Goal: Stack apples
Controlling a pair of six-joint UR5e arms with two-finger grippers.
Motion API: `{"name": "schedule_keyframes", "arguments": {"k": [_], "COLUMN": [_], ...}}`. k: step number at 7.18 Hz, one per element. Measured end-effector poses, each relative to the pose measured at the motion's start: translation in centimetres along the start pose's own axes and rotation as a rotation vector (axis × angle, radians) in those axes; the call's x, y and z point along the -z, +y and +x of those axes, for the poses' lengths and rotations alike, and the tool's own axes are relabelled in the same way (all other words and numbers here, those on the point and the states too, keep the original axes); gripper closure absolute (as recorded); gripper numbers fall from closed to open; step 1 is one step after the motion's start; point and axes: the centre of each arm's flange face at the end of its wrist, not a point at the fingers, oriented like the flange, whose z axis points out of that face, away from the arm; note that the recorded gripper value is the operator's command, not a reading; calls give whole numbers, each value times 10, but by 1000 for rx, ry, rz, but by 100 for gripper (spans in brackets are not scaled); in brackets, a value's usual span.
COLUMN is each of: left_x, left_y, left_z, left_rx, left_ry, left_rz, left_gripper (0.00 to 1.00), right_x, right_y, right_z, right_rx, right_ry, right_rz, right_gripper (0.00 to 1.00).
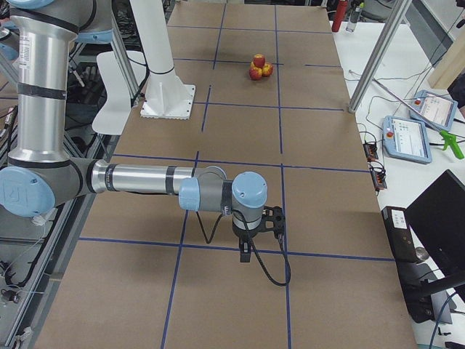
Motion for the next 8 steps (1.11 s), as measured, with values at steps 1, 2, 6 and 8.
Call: {"name": "schedule_keyframes", "arguments": {"k": [1,2,6,8], "left_x": [0,1,0,1], "left_y": [0,0,1,1], "left_z": [0,0,0,0], "left_rx": [44,83,121,120], "left_ry": [0,-3,-9,-10], "left_rz": [1,2,2,3], "left_gripper": [0,0,0,0], "right_x": [0,0,0,0], "right_y": [0,0,0,0], "right_z": [0,0,0,0], "right_rx": [0,0,0,0], "right_ry": [0,0,0,0], "right_rz": [0,0,0,0], "right_gripper": [0,0,0,0]}}
